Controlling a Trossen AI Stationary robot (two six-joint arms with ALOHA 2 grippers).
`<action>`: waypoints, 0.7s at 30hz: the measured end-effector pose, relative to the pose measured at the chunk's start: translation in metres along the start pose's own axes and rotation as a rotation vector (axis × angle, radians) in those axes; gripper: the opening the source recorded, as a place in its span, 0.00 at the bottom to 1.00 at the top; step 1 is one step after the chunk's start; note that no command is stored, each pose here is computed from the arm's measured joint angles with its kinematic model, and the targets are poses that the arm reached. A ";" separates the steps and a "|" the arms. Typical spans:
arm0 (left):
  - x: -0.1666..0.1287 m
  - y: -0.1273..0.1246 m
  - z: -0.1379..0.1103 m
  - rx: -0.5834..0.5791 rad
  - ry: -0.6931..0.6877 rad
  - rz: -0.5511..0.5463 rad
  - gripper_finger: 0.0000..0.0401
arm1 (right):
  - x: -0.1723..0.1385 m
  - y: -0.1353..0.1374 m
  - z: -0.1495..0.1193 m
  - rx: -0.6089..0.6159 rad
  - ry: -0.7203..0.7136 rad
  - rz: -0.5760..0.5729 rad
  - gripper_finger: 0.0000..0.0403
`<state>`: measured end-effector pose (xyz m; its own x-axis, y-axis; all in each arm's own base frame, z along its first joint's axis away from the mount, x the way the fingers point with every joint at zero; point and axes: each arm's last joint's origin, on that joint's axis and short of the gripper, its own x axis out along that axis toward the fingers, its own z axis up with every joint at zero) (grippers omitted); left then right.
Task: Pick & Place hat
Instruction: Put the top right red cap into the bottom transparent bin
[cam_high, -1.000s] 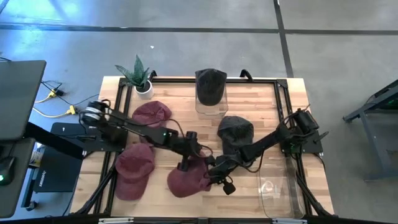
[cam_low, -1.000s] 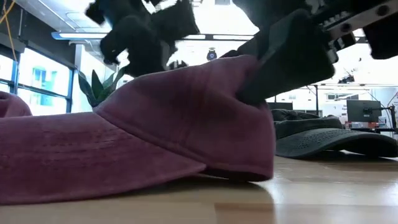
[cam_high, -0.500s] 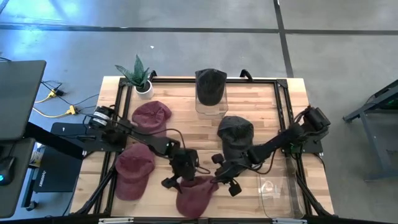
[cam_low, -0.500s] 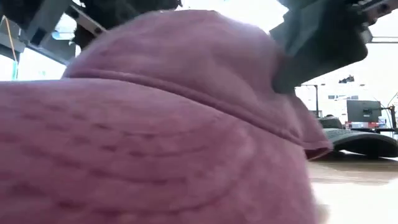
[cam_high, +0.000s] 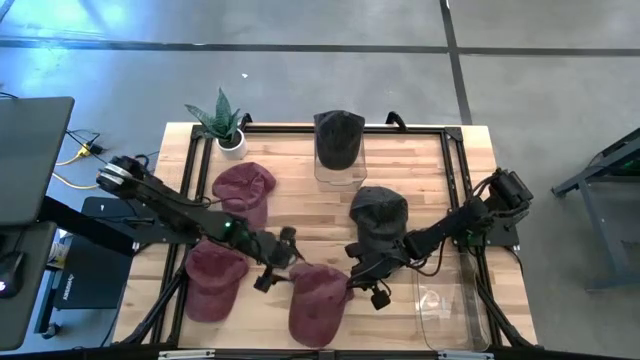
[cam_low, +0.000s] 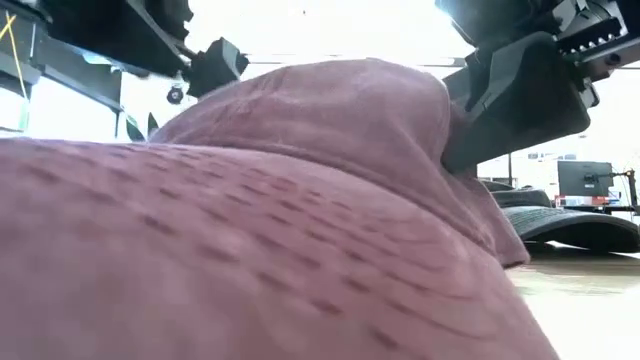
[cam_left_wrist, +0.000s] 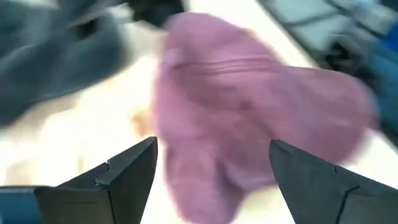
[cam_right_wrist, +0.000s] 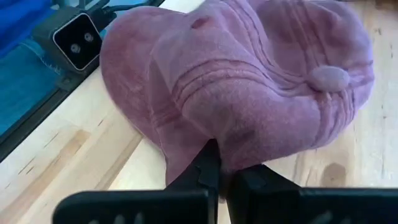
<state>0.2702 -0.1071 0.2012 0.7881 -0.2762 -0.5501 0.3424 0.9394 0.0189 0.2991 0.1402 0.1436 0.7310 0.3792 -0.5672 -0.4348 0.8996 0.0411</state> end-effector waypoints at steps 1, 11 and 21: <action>0.001 0.004 -0.005 -0.037 0.002 0.034 0.75 | 0.000 -0.001 0.000 0.001 -0.003 0.000 0.01; 0.029 0.017 -0.016 -0.313 -0.050 -0.116 0.75 | 0.000 -0.010 0.003 0.035 -0.028 -0.024 0.02; 0.075 0.014 -0.019 -0.418 -0.015 -0.335 0.67 | 0.000 -0.011 0.003 0.038 -0.026 -0.045 0.02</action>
<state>0.3240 -0.1112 0.1445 0.6789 -0.5746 -0.4570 0.3457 0.7994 -0.4914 0.3052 0.1308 0.1459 0.7631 0.3435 -0.5473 -0.3813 0.9232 0.0478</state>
